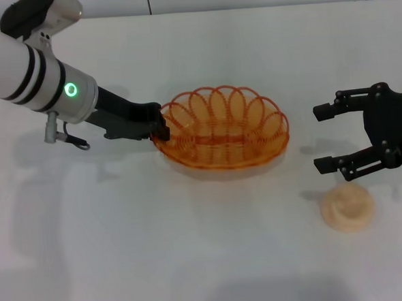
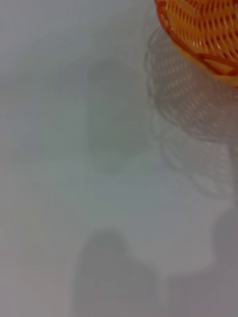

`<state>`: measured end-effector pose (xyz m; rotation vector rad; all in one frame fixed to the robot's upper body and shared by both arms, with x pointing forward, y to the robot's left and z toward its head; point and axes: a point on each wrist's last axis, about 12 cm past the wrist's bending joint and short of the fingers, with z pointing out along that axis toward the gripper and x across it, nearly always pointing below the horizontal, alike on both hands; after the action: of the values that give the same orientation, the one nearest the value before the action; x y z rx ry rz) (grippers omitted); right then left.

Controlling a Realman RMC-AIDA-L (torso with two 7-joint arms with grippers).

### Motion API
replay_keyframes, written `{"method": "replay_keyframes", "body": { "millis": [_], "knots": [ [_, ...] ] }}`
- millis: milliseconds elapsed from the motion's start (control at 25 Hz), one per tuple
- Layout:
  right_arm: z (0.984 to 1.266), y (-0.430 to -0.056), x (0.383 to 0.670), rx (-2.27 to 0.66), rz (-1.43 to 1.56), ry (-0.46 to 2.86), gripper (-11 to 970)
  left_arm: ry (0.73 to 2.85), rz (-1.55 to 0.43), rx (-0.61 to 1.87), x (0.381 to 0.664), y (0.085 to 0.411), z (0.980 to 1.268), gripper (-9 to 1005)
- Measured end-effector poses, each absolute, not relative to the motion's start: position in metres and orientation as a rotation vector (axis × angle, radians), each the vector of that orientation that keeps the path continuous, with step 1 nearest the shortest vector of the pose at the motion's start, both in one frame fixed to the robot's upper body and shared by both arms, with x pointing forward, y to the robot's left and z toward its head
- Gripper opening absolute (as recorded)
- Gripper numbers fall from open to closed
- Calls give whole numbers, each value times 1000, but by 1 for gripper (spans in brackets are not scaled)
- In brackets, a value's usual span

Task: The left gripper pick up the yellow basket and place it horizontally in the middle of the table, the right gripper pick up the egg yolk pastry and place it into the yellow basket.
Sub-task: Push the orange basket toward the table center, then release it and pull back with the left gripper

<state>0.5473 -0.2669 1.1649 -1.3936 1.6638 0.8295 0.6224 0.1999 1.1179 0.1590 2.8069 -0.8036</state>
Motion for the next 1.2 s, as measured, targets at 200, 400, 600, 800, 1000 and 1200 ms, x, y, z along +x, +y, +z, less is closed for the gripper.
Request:
{"method": "replay_keyframes", "body": {
  "millis": [200,400,600,800,1000,1200],
  "knots": [
    [1165,-267,547,-1393,830,1665,872,2822,-818,166,619,198,1114,108],
    [1164,-267,547,-1392,830,1666,872,2809,-877,154,615,199,1112,163],
    [1163,-269,546,-1386,832,1673,872,2785,-944,156,611,204,1112,251],
    [1162,-270,545,-1381,833,1678,872,2756,-954,172,609,211,1117,468],
    [1162,-270,544,-1378,835,1679,873,2710,-917,192,607,225,1124,664],
    [1162,-270,544,-1365,842,1677,872,2624,-814,252,605,246,1136,886]
  ]
}}
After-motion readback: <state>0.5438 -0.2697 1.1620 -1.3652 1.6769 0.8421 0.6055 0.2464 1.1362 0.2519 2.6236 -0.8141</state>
